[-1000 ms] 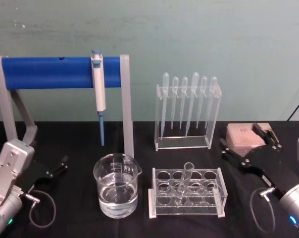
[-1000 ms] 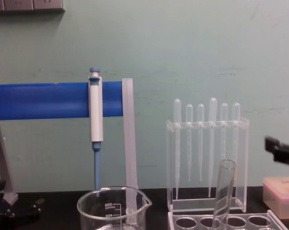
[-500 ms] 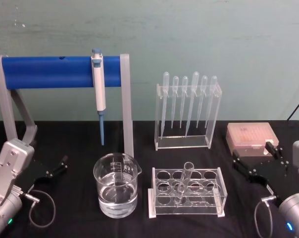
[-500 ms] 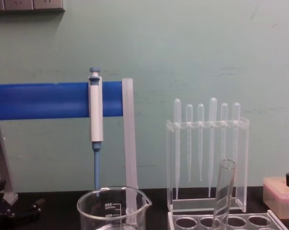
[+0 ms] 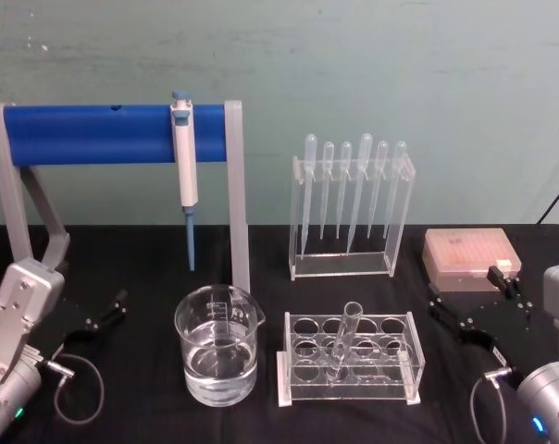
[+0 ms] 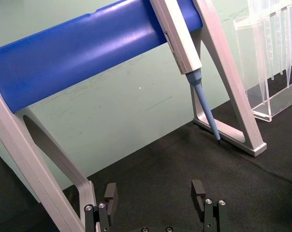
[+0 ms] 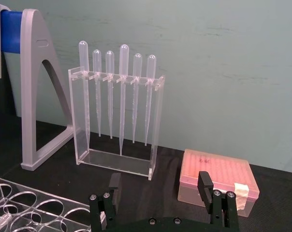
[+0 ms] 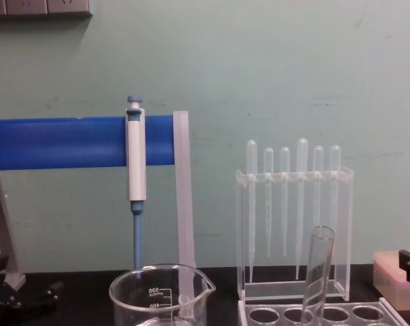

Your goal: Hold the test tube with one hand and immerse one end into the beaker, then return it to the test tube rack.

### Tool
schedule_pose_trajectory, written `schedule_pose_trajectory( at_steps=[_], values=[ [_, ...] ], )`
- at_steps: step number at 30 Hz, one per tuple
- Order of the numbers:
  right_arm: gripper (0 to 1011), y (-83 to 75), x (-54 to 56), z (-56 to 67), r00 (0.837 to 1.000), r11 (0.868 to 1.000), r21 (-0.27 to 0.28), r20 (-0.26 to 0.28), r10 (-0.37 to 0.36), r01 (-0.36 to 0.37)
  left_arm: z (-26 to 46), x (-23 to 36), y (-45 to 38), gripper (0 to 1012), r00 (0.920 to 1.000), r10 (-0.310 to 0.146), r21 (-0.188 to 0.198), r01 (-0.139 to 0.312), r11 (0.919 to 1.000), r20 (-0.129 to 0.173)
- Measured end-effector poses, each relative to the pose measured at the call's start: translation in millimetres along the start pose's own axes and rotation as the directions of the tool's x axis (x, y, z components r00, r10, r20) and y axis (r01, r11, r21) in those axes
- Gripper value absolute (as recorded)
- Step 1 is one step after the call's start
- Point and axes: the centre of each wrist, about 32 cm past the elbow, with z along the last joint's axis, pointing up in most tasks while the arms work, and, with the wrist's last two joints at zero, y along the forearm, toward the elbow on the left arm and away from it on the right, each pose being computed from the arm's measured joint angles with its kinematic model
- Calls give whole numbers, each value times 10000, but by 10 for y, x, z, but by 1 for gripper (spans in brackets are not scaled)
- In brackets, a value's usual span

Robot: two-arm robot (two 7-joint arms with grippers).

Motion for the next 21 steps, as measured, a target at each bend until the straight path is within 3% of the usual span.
schedule_pose_trajectory(
  at_steps=[21],
  values=[
    [1000, 1, -4, 13, 10000, 10000, -20, 8, -36, 36, 0, 0, 0, 1000, 10000, 0, -1, 0, 10000, 0]
  ],
)
